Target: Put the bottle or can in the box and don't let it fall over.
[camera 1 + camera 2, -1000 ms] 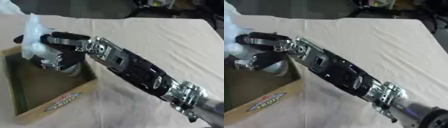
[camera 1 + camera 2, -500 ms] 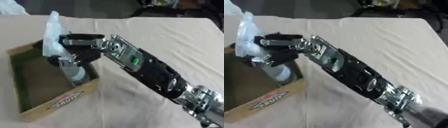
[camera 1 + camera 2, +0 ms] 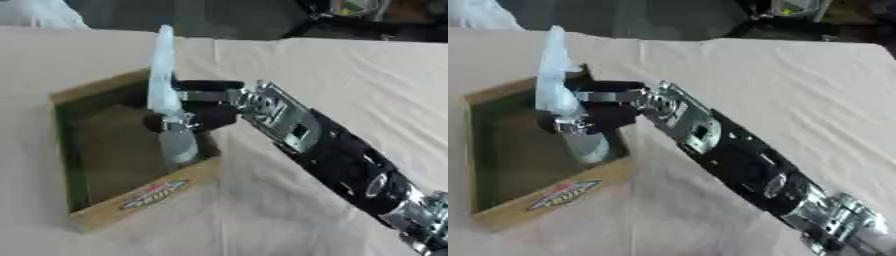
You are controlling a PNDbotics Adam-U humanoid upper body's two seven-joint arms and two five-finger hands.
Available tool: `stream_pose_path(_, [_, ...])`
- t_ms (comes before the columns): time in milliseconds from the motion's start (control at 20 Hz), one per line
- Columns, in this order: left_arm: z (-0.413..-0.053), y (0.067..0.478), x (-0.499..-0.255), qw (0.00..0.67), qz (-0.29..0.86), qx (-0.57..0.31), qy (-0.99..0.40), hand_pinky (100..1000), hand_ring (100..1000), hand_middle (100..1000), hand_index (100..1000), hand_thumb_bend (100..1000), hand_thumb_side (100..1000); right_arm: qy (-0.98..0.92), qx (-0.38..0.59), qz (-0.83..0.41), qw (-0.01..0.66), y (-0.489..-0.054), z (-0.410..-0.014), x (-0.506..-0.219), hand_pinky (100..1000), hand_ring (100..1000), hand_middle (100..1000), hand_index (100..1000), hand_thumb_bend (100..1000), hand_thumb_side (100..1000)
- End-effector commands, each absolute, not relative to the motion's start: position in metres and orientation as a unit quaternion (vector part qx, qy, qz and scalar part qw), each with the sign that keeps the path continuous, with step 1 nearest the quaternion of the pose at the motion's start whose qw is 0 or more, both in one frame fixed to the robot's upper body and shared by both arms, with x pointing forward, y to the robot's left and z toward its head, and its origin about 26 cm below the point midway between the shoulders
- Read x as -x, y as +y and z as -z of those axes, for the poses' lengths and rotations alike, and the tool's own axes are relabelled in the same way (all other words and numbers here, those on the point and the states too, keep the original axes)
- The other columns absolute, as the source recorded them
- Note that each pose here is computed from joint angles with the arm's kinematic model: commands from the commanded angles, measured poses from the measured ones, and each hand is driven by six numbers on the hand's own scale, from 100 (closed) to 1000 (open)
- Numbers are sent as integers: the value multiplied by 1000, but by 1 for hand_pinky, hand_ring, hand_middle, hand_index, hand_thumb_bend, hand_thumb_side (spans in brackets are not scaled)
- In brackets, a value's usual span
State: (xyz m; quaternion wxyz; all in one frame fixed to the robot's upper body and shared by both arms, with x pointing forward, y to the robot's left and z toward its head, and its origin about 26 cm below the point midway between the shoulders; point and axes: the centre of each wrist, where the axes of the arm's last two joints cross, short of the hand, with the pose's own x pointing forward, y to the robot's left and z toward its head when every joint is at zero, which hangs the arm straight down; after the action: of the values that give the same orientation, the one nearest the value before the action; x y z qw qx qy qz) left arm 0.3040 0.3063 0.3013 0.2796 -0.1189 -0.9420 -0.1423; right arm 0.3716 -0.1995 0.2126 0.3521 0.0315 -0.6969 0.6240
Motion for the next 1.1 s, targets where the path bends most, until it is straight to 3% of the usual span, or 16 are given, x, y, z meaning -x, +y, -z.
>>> stream_pose_path(50, [-312,312,-298,269,154,100,-946,1000,967,873,642,389,348,-686,-7,-636,353,-209,-214,-374,1000,1000,1000,1000,100,1000])
stream_pose_path(500, [-310,313,-298,272,154,96,-945,1000,965,870,636,384,351,-690,-16,-644,329,-211,-203,-377,1000,1000,1000,1000,100,1000])
stream_pose_path(700, [-310,313,-297,274,154,95,-945,1000,966,870,635,383,353,-740,-61,-608,281,-211,-211,-374,1000,1000,1000,1000,100,804])
stream_pose_path(1000, [-308,314,-297,277,152,92,-944,1000,972,869,633,381,356,-756,-88,-581,289,-219,-206,-375,1000,1000,1000,1000,100,884])
stream_pose_path(1100, [-309,315,-297,277,152,91,-944,1000,972,870,629,382,356,-750,-97,-577,309,-222,-203,-376,1000,1000,1000,1000,100,996])
